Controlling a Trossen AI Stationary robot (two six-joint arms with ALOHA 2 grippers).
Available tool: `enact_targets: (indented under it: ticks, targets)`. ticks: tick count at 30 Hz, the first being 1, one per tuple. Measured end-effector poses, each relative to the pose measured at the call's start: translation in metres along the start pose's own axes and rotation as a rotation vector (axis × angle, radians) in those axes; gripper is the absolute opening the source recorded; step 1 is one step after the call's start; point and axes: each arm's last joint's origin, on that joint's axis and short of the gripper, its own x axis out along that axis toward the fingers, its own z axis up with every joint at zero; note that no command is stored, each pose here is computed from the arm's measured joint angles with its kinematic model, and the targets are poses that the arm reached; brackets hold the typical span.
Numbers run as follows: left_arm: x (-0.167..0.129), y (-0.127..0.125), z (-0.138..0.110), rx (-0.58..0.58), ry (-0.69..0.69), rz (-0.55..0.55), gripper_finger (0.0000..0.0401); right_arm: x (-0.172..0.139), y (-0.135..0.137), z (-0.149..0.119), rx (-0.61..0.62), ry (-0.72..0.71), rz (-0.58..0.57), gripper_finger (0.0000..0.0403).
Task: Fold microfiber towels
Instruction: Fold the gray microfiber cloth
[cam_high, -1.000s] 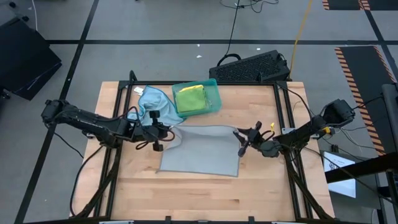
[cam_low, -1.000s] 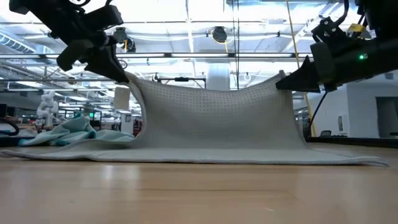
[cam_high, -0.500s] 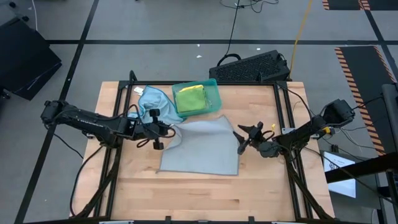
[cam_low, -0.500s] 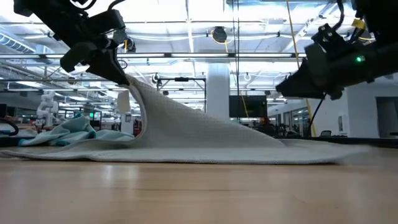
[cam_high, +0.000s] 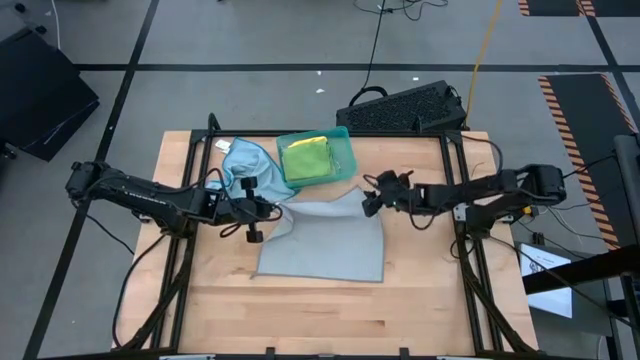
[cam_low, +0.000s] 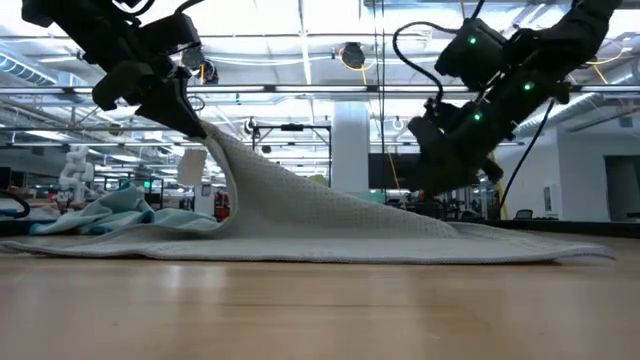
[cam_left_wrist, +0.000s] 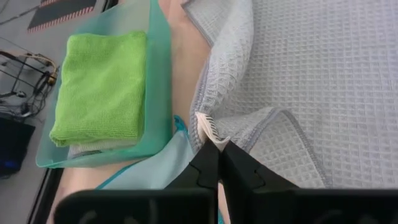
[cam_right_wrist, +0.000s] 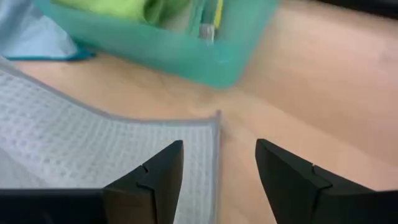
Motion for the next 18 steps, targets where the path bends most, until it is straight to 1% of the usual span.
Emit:
enact_targets:
  ticks: [4,8,12,18]
  targets:
    - [0.0,0.0,0.0,0.001,0.003,0.0,0.0022,0.005,-0.005,0.011,0.004,-0.054,0.018,0.0194]
    - [0.0,0.0,0.001,0.021,-0.013,0.002,0.0017,0.012,-0.014,0.02,0.037,-0.044,0.068,0.0194]
    - [0.0,0.001,0.002,0.036,-0.021,0.006,0.0005,0.027,-0.021,0.016,0.054,0.013,0.077,0.0194]
    - [0.001,0.002,0.002,0.045,-0.019,0.006,0.0024,0.055,-0.018,0.009,0.031,0.075,0.064,0.0194]
